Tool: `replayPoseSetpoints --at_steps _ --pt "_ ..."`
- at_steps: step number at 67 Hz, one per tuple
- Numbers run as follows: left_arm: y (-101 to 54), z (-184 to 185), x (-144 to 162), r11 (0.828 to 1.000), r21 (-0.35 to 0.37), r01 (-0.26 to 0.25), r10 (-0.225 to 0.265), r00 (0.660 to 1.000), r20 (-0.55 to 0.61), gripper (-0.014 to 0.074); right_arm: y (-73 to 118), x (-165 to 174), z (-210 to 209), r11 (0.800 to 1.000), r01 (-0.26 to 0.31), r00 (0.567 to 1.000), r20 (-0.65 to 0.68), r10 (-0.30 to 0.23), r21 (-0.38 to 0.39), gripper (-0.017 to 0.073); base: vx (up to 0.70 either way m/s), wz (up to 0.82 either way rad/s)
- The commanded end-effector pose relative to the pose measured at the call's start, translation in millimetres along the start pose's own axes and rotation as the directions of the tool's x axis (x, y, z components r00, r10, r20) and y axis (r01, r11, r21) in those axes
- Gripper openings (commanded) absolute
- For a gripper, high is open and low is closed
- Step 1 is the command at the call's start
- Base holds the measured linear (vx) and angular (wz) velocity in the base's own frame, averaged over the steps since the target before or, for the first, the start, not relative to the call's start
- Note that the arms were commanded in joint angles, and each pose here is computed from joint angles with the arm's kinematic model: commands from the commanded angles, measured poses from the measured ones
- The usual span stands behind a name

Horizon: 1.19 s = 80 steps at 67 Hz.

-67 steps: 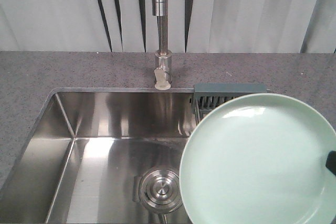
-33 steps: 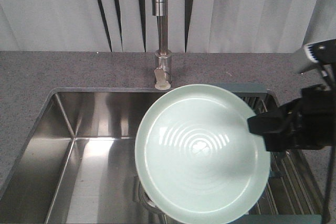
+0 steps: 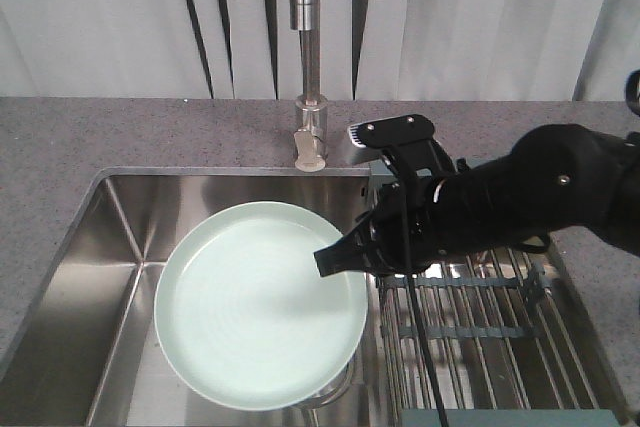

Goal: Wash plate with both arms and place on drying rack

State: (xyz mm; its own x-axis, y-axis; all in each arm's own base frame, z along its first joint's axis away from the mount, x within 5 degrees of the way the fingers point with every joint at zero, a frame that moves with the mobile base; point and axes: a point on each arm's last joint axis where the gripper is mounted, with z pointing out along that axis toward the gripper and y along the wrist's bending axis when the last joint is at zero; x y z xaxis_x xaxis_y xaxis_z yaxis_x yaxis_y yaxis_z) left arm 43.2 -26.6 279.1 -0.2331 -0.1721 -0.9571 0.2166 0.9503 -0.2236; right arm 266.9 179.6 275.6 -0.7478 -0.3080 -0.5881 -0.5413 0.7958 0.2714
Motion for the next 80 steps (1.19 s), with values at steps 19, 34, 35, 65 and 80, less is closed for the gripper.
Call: replayPoseSetpoints --at_steps 19,34,35,65,80 --pt "-0.1 0 -13 1.000 -0.006 0.030 -0.030 0.997 0.072 -0.0006 -60.2 -25 -39 0.986 -0.115 0.993 0.023 0.113 0.118 -0.0001 0.00 0.00" --pt "-0.1 0 -13 1.000 -0.006 0.030 -0.030 0.997 0.072 -0.0006 -30.2 12 -52 0.993 -0.094 0.995 -0.039 0.097 0.067 -0.0001 0.00 0.00" --pt "-0.1 0 -13 1.000 -0.006 0.030 -0.030 0.997 0.072 -0.0006 -26.9 15 -51 0.994 -0.093 0.995 -0.041 0.096 0.058 -0.0001 0.00 0.00" --pt "-0.2 0 -12 1.000 -0.005 0.030 -0.030 0.997 0.069 -0.0006 -28.5 -38 -13 0.975 -0.215 0.967 0.149 0.205 0.056 -0.0001 0.00 0.00" --pt "-0.4 0 -12 1.000 -0.003 0.030 -0.030 0.998 0.063 -0.0006 -66.6 -27 -48 0.957 -0.238 0.971 0.058 0.232 0.166 -0.0001 0.00 0.00"
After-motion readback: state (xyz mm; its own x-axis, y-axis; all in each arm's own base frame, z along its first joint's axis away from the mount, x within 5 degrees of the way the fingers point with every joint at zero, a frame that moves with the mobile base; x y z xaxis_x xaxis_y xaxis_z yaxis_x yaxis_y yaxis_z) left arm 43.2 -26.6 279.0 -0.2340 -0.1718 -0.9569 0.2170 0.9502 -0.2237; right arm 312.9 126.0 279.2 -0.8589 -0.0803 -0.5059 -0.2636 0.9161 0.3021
